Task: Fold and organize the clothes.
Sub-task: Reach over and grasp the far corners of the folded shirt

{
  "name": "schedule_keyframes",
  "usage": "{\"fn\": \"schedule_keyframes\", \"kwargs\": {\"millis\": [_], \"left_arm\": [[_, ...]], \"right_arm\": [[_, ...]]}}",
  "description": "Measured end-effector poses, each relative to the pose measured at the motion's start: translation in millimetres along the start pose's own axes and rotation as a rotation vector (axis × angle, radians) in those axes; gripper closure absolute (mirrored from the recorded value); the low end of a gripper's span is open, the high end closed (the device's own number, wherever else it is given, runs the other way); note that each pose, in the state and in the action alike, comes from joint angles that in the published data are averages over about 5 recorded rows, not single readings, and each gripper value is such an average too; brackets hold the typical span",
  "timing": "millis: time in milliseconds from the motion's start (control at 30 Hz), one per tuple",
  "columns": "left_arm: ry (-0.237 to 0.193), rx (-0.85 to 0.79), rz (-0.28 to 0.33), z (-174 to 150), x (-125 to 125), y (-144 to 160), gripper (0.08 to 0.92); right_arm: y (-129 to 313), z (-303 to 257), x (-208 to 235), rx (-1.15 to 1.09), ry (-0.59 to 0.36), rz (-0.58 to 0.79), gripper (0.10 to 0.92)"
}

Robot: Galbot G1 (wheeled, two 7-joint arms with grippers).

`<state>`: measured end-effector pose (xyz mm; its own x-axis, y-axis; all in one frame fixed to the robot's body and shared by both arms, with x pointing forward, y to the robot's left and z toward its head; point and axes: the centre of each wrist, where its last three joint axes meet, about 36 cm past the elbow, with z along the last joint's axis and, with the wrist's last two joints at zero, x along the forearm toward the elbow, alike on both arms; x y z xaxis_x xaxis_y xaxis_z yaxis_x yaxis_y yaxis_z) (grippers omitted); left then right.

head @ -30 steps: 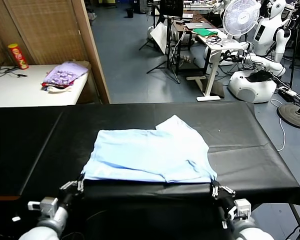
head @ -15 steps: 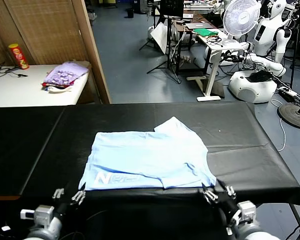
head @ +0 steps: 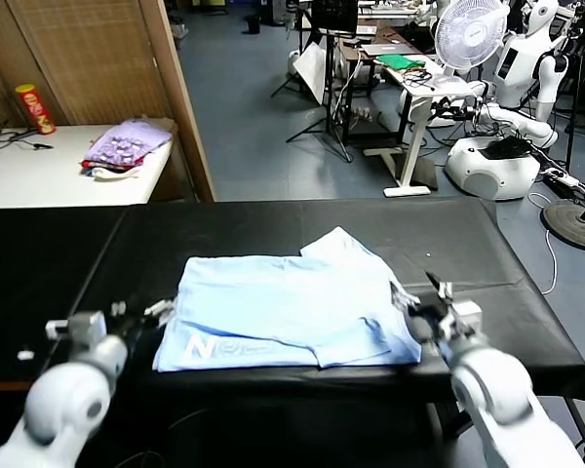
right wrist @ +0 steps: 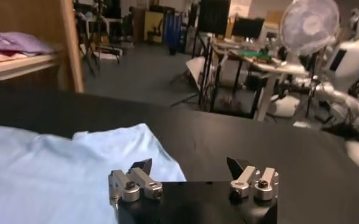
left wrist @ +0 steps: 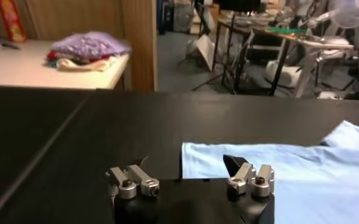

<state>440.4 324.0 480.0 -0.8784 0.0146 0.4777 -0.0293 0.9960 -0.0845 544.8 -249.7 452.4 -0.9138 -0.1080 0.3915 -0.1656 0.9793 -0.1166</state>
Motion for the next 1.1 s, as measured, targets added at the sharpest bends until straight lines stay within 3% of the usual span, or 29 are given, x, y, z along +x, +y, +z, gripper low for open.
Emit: {"fn": "schedule_keyframes", "kwargs": {"millis": [133, 367, 533, 700, 800, 1000, 1100], "left_arm": [[0.054, 0.007, 0.012, -11, -39, 0, 0.201], [0.111, 0.019, 0.034, -26, -94, 3, 0.201], [0.148, 0.028, 0.035, -30, -117, 4, 0.201], [0.172, 0.026, 0.039, -31, -128, 5, 0.212], [0.176, 0.025, 0.044, -31, -131, 5, 0.289], [0.184, 0.025, 0.075, -31, -132, 5, 0.603], [0.186, 0.022, 0.089, -30, -130, 4, 0.77]], "right_arm": [[9, -14, -36, 0.017, 0.018, -0.009, 0.224], [24, -24, -78, 0.02, 0.086, -0.033, 0.224], [31, -21, -97, 0.001, 0.139, -0.055, 0.233], [34, -18, -107, -0.013, 0.157, -0.064, 0.34], [35, -15, -111, -0.02, 0.16, -0.068, 0.47], [37, -12, -113, -0.022, 0.163, -0.07, 0.779], [38, -10, -112, -0.024, 0.145, -0.068, 0.867]]}}
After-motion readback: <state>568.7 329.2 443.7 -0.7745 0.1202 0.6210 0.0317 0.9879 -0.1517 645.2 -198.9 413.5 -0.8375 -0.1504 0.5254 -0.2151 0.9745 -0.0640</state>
